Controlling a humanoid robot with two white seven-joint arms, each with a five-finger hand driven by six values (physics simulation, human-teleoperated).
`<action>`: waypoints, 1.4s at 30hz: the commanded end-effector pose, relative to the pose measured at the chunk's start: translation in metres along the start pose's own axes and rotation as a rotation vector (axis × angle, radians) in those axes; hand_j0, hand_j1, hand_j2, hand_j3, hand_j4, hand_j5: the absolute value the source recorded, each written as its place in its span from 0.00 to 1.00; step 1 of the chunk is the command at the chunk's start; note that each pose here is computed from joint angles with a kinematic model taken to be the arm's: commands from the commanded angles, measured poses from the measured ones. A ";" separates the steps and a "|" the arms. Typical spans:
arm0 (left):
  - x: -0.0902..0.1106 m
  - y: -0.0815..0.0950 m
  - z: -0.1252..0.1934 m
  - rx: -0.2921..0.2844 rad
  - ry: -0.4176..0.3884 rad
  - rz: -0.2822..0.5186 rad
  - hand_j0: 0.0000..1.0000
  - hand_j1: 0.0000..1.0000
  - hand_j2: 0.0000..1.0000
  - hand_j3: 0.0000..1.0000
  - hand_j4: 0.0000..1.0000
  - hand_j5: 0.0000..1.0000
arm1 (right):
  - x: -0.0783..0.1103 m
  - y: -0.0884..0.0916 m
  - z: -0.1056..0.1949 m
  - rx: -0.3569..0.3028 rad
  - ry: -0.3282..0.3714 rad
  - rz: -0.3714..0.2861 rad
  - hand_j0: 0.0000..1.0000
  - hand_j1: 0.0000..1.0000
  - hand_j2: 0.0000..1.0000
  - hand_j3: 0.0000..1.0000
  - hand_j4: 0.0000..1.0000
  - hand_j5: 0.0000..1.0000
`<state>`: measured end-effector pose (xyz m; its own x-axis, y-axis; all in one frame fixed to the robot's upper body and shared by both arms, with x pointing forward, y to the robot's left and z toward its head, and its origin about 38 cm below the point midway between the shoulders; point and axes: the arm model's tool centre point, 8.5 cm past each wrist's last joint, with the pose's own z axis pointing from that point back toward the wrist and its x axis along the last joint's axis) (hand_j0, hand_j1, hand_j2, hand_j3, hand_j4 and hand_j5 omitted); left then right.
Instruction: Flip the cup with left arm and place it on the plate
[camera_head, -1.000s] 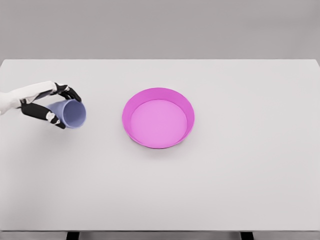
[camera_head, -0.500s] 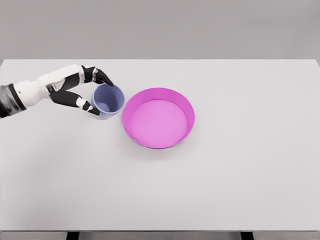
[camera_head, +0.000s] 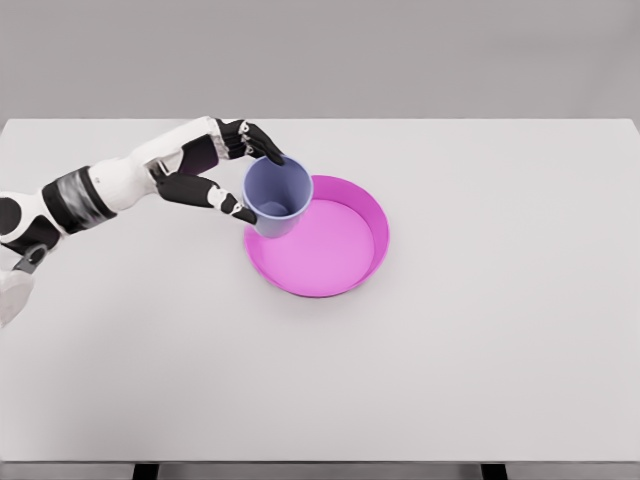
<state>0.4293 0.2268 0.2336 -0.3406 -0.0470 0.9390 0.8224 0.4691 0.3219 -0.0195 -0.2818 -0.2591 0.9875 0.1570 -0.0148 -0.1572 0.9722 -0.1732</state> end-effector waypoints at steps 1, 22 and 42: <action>-0.001 -0.009 -0.015 -0.009 -0.046 0.041 0.58 0.58 0.58 0.58 0.58 0.58 | 0.000 0.000 0.000 0.000 0.000 0.000 1.00 1.00 1.00 1.00 1.00 1.00; -0.055 -0.021 -0.039 0.068 -0.054 0.256 0.60 0.60 0.60 0.60 0.60 0.60 | 0.000 0.000 0.000 0.000 0.000 0.000 1.00 1.00 1.00 1.00 1.00 1.00; -0.089 -0.038 -0.042 0.077 0.014 0.287 0.60 0.60 0.60 0.60 0.60 0.60 | 0.000 0.000 0.000 0.000 0.000 0.000 1.00 1.00 1.00 1.00 1.00 1.00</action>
<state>0.4473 0.1773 0.1437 -0.0946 0.0842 0.9919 0.8473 0.5300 0.0358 -0.0194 -0.2818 -0.2591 0.9875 0.1571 -0.0148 -0.1573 0.9722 -0.1733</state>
